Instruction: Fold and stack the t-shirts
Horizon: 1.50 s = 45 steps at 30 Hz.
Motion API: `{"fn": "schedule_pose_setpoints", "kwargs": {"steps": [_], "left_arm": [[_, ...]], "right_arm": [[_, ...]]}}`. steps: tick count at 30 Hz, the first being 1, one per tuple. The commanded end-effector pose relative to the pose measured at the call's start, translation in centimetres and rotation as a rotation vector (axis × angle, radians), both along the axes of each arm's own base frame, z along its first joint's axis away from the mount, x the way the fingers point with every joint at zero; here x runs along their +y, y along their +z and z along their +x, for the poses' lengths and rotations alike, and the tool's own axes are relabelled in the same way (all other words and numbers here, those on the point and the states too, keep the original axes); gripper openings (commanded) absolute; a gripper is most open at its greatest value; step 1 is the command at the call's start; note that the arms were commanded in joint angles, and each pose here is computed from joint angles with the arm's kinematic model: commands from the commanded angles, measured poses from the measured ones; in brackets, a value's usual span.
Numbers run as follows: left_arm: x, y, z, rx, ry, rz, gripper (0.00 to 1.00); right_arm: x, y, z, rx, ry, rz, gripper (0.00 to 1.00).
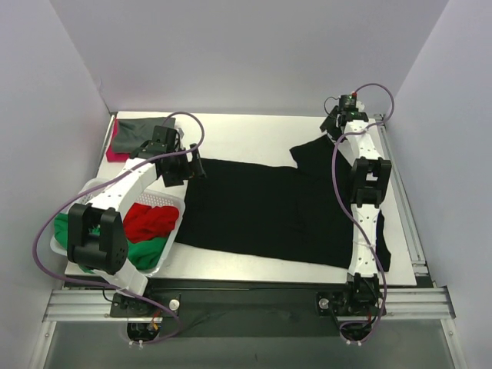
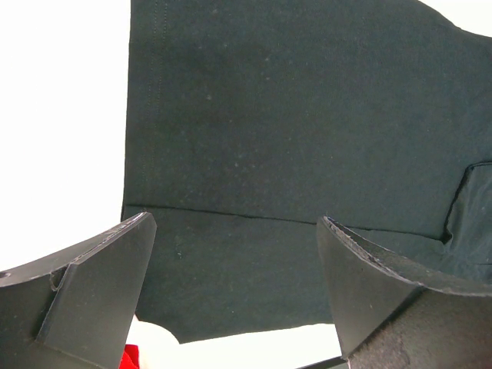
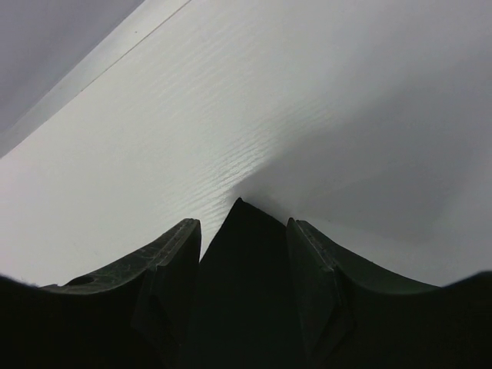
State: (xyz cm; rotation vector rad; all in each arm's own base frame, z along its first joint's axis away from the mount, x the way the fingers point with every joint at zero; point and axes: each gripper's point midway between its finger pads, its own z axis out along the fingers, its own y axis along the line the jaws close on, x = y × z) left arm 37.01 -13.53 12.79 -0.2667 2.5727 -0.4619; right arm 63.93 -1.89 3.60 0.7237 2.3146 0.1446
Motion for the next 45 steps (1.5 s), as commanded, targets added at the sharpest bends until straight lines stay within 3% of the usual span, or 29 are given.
{"fn": "schedule_pose_setpoints", "kwargs": {"steps": [1, 10, 16, 19, 22, 27, 32, 39, 43, 45], "left_arm": [[-0.4, 2.3, 1.1, -0.058, -0.013, -0.033, 0.97], [0.0, 3.7, 1.0, -0.084, -0.011, -0.025, 0.97], [0.0, 4.0, 0.9, -0.095, -0.005, -0.04, 0.97], [0.0, 4.0, 0.9, -0.099, -0.005, -0.041, 0.97], [0.0, 3.7, 1.0, -0.096, -0.007, -0.038, 0.97], [0.2, 3.1, 1.3, -0.081, -0.014, -0.028, 0.97], [0.3, 2.8, 1.7, -0.075, -0.015, -0.014, 0.97], [0.6, 1.7, 4.7, -0.062, 0.001, 0.033, 0.97], [0.7, 2.4, 8.6, -0.09, -0.011, 0.086, 0.88], [1.5, 0.6, 9.6, -0.046, 0.001, 0.148, 0.82]], "right_arm": [[-0.4, -0.7, -0.5, 0.039, -0.023, 0.012, 0.49], [-0.9, -1.3, -1.7, 0.09, -0.062, 0.0, 0.48], [-0.1, -2.1, -2.3, 0.12, -0.05, 0.044, 0.36], [0.3, -2.6, -2.4, 0.13, -0.049, 0.059, 0.15], [0.1, -2.7, -2.8, 0.138, -0.062, 0.057, 0.01], [-0.8, -2.3, -3.5, 0.146, -0.112, 0.031, 0.0], [-3.4, 0.5, -4.7, 0.118, -0.211, -0.088, 0.0], [-4.9, 2.1, -5.1, 0.083, -0.205, -0.149, 0.0], [-4.9, 2.6, -5.0, 0.071, -0.192, -0.144, 0.0], [-4.8, 2.7, -5.0, 0.068, -0.185, -0.135, 0.0]]}}
